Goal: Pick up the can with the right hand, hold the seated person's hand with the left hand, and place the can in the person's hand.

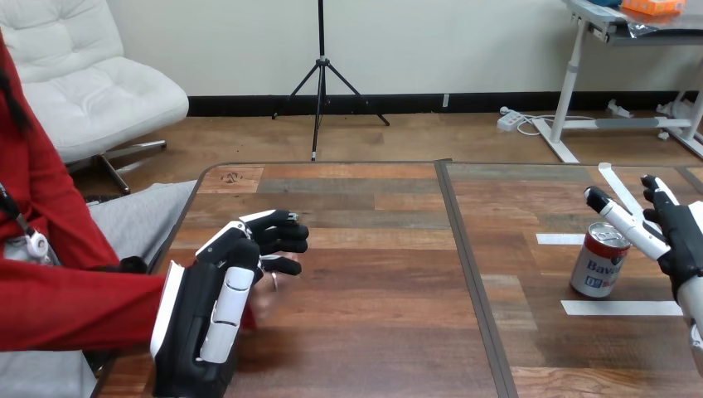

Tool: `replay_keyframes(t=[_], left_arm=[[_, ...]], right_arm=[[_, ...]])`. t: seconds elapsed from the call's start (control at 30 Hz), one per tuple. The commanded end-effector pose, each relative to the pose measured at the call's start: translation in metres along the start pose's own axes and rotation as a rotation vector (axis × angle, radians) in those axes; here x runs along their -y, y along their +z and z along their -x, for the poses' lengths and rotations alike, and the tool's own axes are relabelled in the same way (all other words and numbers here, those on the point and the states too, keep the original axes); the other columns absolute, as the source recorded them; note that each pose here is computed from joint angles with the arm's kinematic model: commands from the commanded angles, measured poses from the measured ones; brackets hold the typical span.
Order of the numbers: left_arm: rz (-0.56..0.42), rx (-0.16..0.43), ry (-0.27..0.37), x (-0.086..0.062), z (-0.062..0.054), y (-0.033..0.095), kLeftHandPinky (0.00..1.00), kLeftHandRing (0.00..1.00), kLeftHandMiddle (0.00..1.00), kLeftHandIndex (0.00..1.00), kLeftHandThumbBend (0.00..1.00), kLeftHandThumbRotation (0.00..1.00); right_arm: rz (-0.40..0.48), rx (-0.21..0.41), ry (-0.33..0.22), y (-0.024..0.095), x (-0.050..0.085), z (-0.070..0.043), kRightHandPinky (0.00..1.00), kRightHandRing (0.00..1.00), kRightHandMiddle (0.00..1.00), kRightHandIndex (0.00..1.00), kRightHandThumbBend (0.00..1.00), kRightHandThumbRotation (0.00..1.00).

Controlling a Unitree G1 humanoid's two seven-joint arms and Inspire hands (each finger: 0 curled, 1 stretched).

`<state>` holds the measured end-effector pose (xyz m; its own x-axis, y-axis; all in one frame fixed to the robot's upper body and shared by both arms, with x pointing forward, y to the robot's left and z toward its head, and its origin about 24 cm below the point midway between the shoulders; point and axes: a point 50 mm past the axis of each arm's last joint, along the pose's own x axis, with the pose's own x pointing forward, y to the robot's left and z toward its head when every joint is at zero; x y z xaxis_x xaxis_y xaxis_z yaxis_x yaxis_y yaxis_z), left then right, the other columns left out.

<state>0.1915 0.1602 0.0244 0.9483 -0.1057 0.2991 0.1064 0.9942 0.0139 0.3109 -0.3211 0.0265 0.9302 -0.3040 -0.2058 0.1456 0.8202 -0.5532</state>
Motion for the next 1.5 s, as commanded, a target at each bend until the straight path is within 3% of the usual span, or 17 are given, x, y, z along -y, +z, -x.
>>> replay_keyframes(t=[0.0,0.47,1.47], left_arm=[[-0.004,0.080,-0.003,0.000,-0.014,0.011,0.56,0.65,0.65,0.65,0.62,0.94],[-0.009,0.080,-0.004,0.000,-0.014,0.011,0.55,0.65,0.65,0.65,0.61,0.94],[-0.016,0.085,-0.002,-0.001,-0.015,0.012,0.53,0.63,0.62,0.64,0.60,0.94]], right_arm=[[-0.009,0.080,-0.032,0.034,0.015,-0.013,0.86,0.96,0.99,1.00,1.00,0.72],[0.048,0.048,-0.004,0.029,0.007,-0.013,0.84,0.95,0.98,0.99,1.00,0.67],[0.078,-0.030,0.085,0.022,-0.010,-0.013,0.82,0.94,0.98,0.98,1.00,0.56]])
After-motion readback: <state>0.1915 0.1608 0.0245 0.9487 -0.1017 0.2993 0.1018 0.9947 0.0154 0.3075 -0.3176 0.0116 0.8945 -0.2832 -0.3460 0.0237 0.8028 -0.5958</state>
